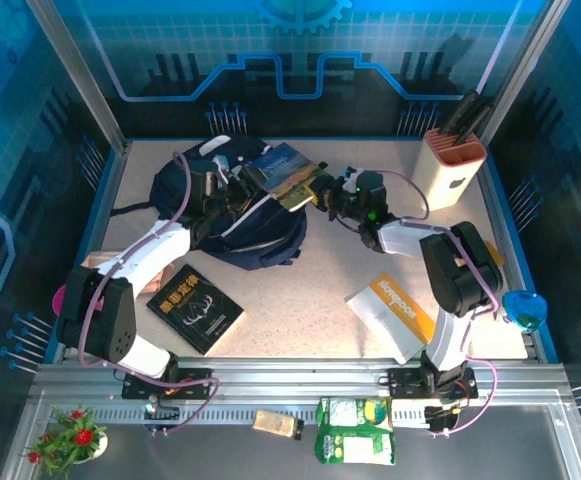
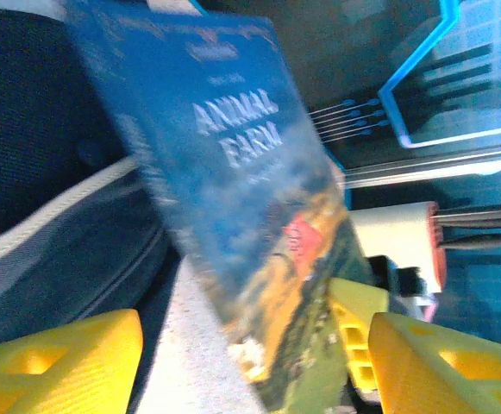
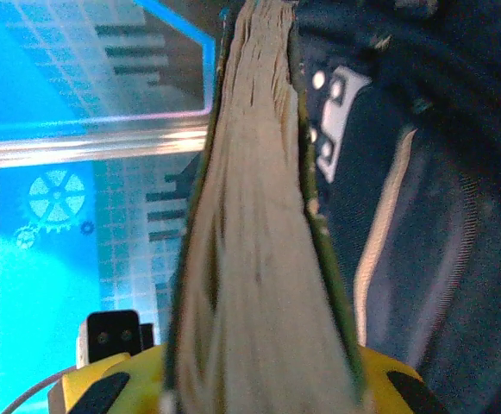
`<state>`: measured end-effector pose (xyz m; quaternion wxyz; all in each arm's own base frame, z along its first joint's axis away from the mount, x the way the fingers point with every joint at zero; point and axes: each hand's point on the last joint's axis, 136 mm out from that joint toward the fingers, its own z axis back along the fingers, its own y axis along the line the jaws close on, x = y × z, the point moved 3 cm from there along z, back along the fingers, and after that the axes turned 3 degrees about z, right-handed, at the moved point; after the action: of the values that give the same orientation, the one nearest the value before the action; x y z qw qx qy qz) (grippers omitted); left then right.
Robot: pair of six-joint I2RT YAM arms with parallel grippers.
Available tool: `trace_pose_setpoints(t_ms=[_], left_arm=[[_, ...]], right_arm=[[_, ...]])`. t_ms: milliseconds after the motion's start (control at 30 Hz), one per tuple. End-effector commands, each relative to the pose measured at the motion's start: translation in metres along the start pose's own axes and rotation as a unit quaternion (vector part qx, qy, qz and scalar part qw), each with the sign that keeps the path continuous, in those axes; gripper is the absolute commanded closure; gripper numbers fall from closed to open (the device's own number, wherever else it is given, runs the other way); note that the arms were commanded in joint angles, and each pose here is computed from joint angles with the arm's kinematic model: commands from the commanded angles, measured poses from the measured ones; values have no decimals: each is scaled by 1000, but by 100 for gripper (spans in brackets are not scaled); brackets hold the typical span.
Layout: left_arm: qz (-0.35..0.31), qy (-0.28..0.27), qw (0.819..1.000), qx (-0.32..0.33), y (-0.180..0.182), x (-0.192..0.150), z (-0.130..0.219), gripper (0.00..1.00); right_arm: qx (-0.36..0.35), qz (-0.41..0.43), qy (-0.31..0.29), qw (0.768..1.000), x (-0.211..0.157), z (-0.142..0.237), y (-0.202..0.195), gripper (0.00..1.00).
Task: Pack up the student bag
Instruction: Pass the book, then open the student bag at the top-center of the table.
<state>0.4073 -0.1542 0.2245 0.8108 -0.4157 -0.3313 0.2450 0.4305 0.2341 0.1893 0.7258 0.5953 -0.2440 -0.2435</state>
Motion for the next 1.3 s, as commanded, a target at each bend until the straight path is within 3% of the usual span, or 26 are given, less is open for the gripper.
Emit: trace_pose_setpoints(t_ms=[0,167,333,567,867,1000,1133,1267], left_arm=[[-129,12,988,79,18,0,14,27],[-254,67,953,149,33,-10,11,26],[-364,125,900,207,41,-32,0,28],[-427,172,847,265,49,-51,-26,34],[-470,193,776,374,76,-56,-58,47],[-486,196,753,397,84,-57,-67,50],[-495,190,735,421,88,-52,-72,59],[-497,176,740,417,79,-48,-71,77]], right_arm=[[25,84,-41,995,19,36,34,99],[-43,119,-79,989,37,79,14,99],[-107,149,-115,976,49,117,4,99],[-141,167,-144,965,56,143,5,99],[-148,158,-139,966,56,146,-3,99],[-148,155,-139,967,55,146,-5,99],[-146,154,-136,968,55,145,-5,99],[-149,156,-139,966,55,147,-5,99]])
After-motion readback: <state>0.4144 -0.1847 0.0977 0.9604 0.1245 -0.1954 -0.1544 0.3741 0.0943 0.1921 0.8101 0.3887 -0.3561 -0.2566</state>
